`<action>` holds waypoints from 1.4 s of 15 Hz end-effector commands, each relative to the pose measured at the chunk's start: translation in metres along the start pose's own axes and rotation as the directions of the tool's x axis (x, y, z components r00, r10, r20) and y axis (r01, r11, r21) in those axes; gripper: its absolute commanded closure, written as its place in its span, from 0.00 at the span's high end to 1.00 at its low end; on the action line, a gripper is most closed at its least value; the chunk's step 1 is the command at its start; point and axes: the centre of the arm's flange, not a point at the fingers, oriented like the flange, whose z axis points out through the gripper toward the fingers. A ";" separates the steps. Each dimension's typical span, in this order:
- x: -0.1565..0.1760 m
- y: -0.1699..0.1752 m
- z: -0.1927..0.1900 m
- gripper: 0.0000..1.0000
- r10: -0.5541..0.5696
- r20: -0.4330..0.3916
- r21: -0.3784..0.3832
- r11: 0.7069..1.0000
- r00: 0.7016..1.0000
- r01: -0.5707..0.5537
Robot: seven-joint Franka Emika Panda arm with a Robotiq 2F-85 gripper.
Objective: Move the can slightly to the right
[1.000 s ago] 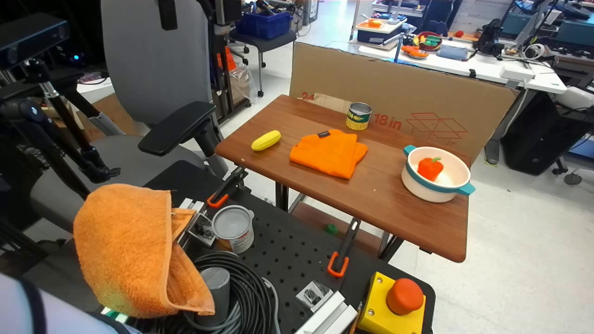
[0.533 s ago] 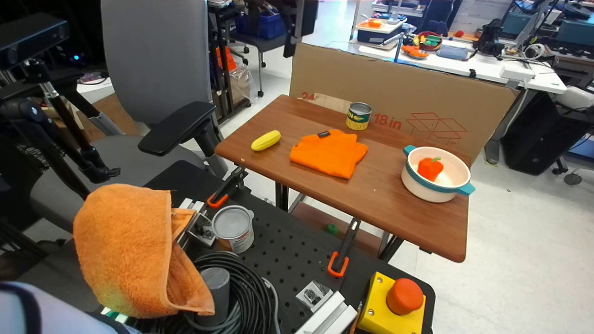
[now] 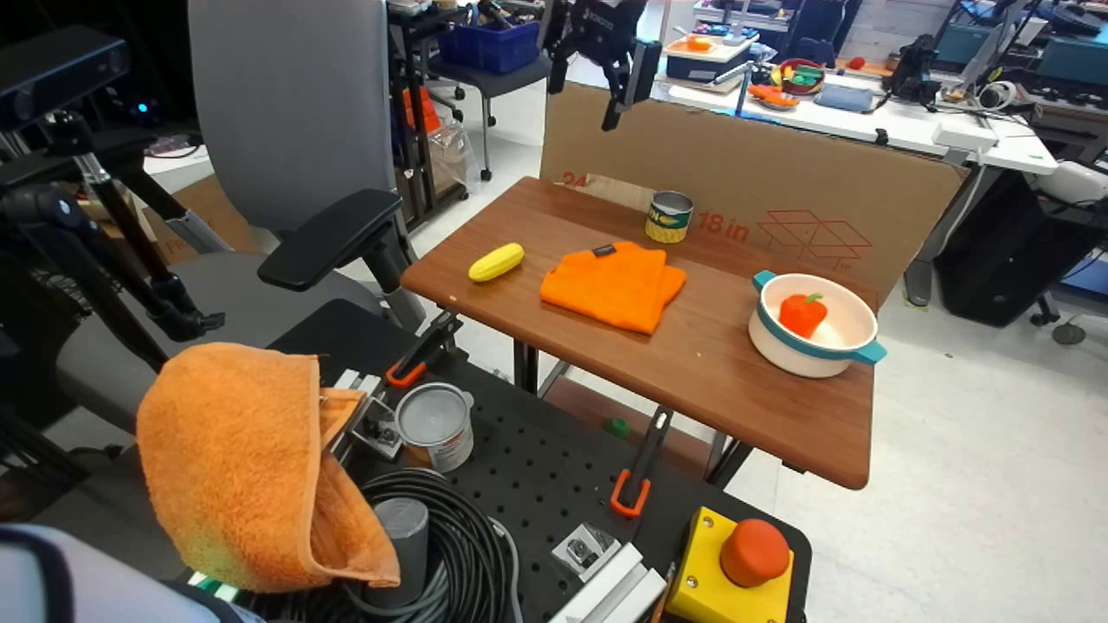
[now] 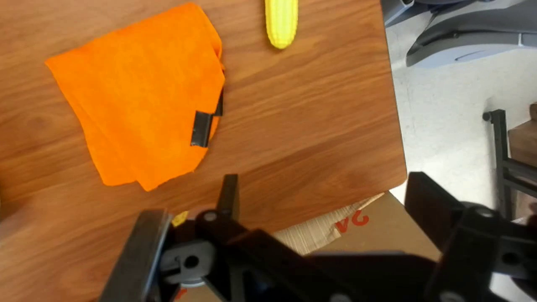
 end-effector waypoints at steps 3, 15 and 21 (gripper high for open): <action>0.090 -0.018 0.030 1.00 -0.084 -0.007 -0.014 0.996 0.996 0.084; 0.140 -0.009 0.137 1.00 -0.166 0.177 -0.048 0.983 0.970 0.177; 0.153 0.005 0.160 1.00 -0.153 0.218 -0.086 0.981 0.964 0.175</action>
